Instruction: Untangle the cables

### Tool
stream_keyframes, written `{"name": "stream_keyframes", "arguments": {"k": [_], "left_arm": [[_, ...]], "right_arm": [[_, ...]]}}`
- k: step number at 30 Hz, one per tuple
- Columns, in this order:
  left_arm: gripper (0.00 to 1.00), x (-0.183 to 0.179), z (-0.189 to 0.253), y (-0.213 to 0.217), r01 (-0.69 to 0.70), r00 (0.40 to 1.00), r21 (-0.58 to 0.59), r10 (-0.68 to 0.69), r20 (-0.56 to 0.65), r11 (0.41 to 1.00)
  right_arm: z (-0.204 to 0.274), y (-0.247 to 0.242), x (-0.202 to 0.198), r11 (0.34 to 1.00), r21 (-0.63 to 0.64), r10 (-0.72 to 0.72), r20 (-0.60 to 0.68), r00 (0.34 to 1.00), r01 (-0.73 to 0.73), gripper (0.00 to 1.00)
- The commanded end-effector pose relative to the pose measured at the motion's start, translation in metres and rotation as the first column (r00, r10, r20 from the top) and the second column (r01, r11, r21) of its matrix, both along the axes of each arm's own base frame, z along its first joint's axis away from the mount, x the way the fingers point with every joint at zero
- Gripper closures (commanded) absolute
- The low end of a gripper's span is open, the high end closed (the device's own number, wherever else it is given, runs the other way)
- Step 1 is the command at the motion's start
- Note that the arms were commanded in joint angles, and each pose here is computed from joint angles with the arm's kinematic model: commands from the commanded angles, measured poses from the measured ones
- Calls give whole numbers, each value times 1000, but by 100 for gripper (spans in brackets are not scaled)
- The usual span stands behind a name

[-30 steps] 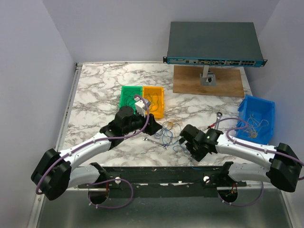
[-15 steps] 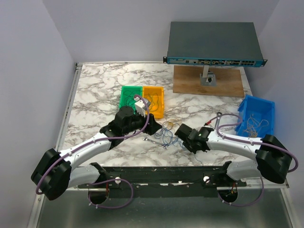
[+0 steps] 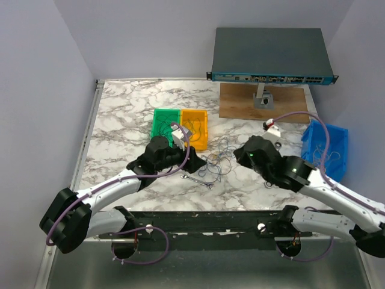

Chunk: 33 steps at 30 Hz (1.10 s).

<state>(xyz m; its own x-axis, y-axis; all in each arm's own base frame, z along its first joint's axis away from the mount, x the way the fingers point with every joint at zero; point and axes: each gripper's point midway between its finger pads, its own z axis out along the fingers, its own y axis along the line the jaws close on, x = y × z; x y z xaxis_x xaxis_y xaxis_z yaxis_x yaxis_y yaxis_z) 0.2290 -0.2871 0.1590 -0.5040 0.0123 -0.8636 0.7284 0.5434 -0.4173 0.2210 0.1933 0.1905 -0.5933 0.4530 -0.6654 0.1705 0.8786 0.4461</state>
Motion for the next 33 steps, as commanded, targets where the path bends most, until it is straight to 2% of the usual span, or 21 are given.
{"name": "stream_keyframes", "arguments": {"k": [1,6,13,17,23,29,30,31,33], "left_arm": [[32,-13,15,-6,87,994,-56,-83,77,995],[31,-19,22,-5,111,988,-84,-101,116,990],[30,-17,20,-6,110,988,-82,-99,121,991],[28,-21,25,-8,138,979,-102,-120,162,985],[28,-31,34,-17,198,959,-110,-170,228,974],[29,-31,30,-34,207,953,-55,-189,238,977],[35,-28,30,-36,200,953,-48,-183,239,979],[46,-25,27,-36,183,959,-32,-171,226,983],[78,-16,23,-34,136,970,-3,-133,202,991]], "right_arm": [[97,7,2,977,12,199,288,937,-212,99],[157,6,-5,959,31,246,399,883,-282,99],[191,12,-7,946,53,263,452,852,-320,99],[212,22,-9,927,85,284,478,832,-365,99],[214,43,-12,895,128,325,468,822,-427,99],[214,59,-15,861,172,355,468,809,-478,99],[213,60,-16,859,176,357,466,810,-481,99],[213,59,-16,860,175,357,466,810,-480,99],[211,51,-14,880,167,331,455,827,-444,99]]}}
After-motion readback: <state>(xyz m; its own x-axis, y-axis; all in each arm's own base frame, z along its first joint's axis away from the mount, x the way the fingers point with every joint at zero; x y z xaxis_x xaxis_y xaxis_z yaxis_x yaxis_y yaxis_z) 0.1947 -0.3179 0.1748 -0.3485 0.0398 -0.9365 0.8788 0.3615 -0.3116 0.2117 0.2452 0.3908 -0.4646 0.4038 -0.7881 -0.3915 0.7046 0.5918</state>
